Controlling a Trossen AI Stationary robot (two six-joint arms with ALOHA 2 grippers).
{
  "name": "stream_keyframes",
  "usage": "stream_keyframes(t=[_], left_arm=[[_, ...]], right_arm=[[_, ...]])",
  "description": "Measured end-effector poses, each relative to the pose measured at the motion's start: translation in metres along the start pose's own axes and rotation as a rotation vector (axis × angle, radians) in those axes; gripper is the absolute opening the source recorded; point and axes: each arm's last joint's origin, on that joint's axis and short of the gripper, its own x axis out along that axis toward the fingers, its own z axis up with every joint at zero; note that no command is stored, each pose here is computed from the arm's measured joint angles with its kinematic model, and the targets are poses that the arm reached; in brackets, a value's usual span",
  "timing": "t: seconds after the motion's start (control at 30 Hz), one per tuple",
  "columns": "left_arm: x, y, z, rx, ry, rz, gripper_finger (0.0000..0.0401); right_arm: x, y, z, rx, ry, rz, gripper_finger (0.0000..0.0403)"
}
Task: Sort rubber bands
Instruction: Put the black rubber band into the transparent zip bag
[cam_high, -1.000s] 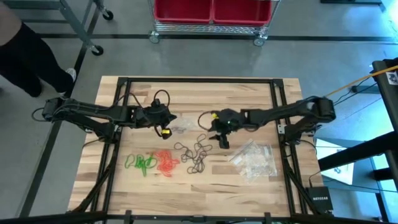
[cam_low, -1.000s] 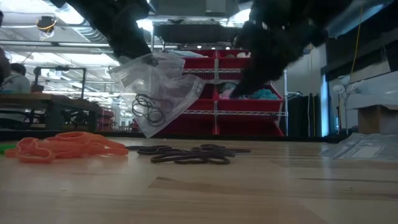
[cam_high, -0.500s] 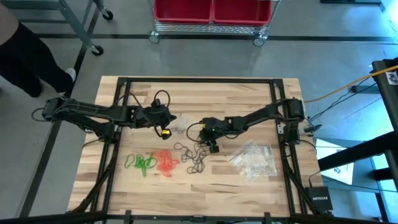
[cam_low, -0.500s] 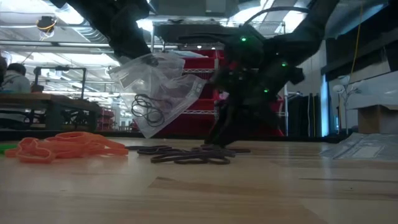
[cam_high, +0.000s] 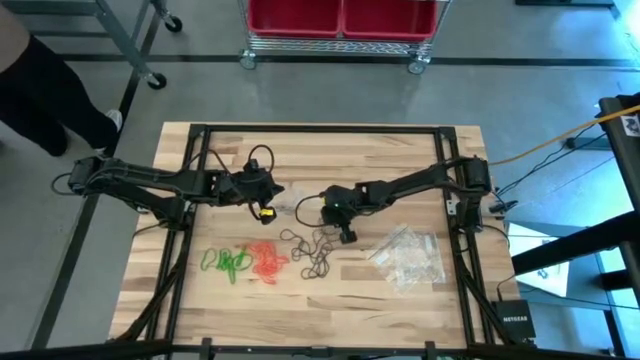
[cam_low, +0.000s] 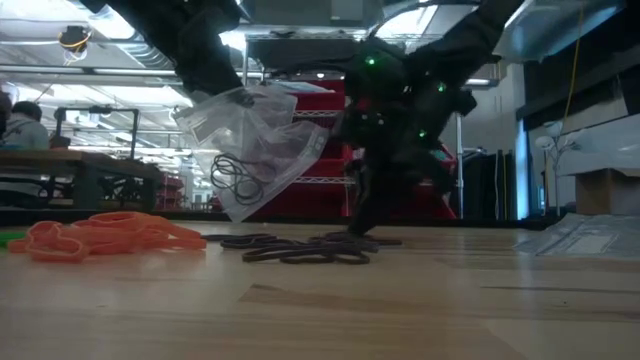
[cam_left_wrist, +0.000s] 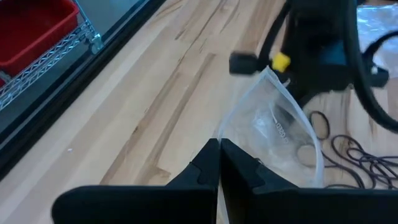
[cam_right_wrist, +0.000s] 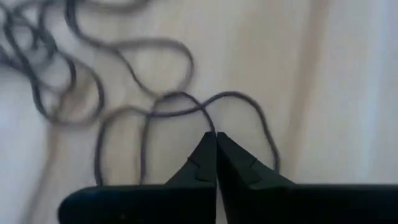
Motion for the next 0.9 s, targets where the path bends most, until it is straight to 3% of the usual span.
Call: stream_keyframes(t=[0.27,0.47,0.67,0.9], left_arm=[[0.0,0.0,0.001,-0.011,-0.007,-0.001,0.0],[0.0,0.0,0.001,-0.018,-0.008,-0.001,0.0],[0.001,0.0,0.0,-0.035,0.001,0.002,0.0],[0.006,-0.002,-0.002,-0.026,0.016,0.004,0.0]], right_arm=[[-0.084,-0.003,0.038,-0.042,-0.177,-0.103,0.0001],[-0.147,-0.006,0.077,-0.066,-0.426,-0.181,0.0],[-0.186,-0.012,0.113,-0.009,-0.584,-0.216,0.0],[-0.188,-0.02,0.133,0.072,-0.681,-0.279,0.0]])
